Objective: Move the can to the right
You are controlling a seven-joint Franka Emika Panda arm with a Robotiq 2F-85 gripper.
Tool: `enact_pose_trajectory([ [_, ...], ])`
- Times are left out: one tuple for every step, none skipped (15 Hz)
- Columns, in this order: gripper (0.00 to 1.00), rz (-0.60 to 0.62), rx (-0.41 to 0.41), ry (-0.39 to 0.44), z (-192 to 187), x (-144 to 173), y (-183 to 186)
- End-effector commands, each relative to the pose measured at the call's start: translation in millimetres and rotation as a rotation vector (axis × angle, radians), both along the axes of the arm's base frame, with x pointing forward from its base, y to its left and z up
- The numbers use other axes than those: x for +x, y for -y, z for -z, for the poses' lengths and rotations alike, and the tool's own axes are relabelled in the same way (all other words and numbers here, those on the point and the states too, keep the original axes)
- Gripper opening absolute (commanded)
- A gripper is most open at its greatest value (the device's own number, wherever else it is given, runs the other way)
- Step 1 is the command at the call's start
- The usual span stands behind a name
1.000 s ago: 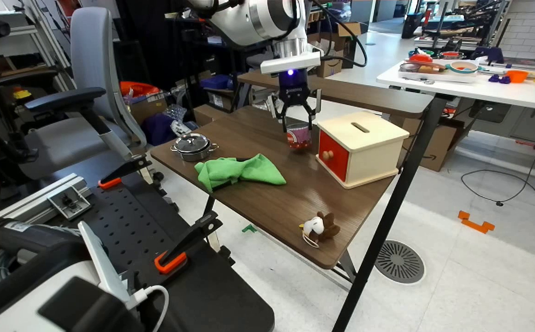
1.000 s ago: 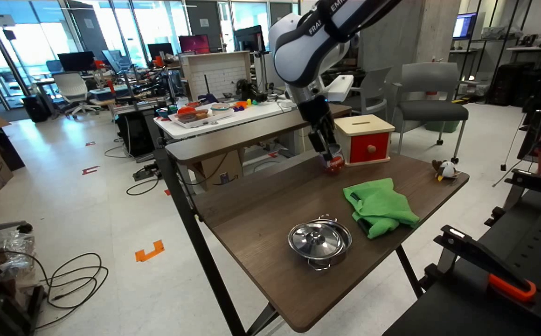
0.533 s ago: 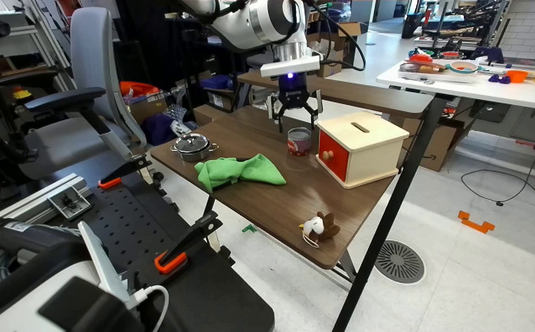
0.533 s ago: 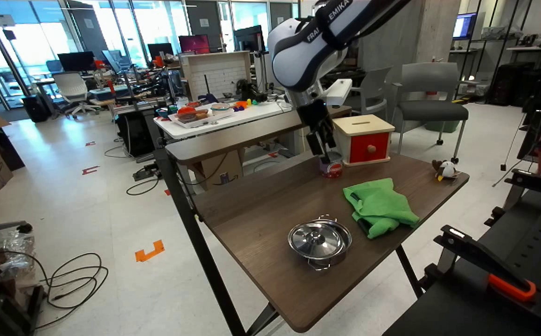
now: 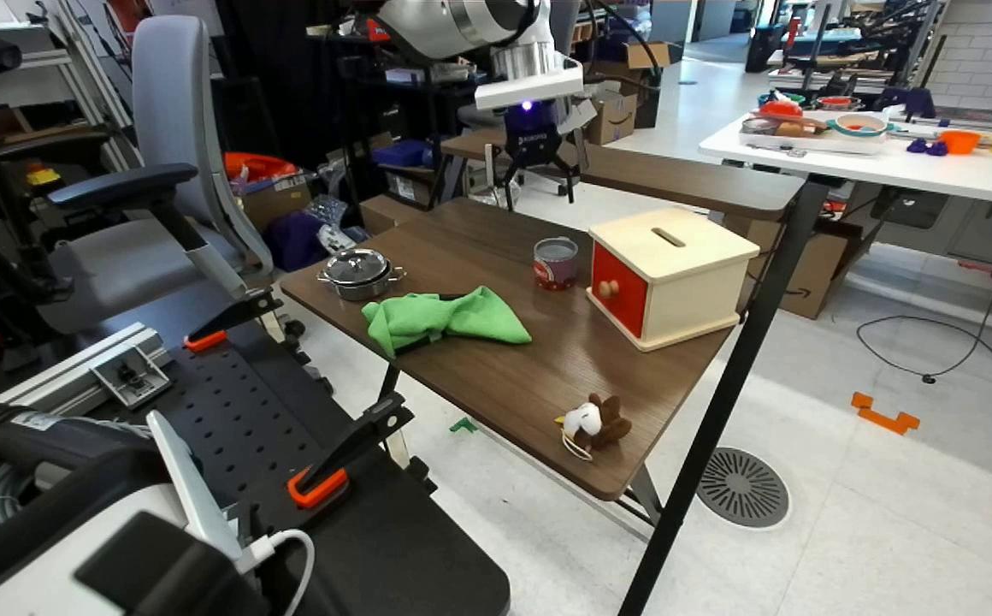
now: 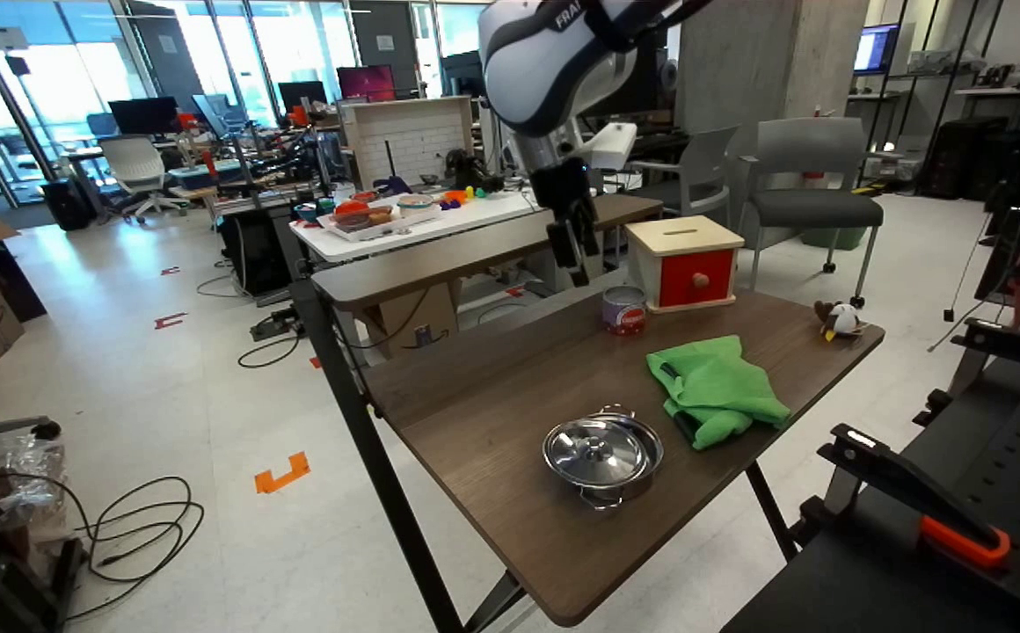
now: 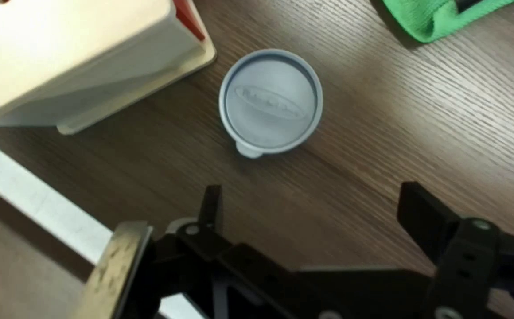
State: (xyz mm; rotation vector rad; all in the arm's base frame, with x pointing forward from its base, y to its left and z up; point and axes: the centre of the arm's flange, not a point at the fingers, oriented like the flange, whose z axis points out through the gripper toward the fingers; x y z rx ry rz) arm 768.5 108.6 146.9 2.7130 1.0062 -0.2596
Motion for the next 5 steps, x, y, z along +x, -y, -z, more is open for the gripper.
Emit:
enact_pose_trajectory([
  [1.00, -0.104, 0.004, 0.074, -67, -50, -30],
  [1.00, -0.126, 0.003, 0.091, -79, -55, -38],
  [1.00, -0.147, 0.009, 0.082, -91, -61, -48],
  [1.00, -0.173, 0.008, 0.059, -97, -67, -57],
  [1.00, -0.117, 0.020, 0.077, -76, -11, -57],
])
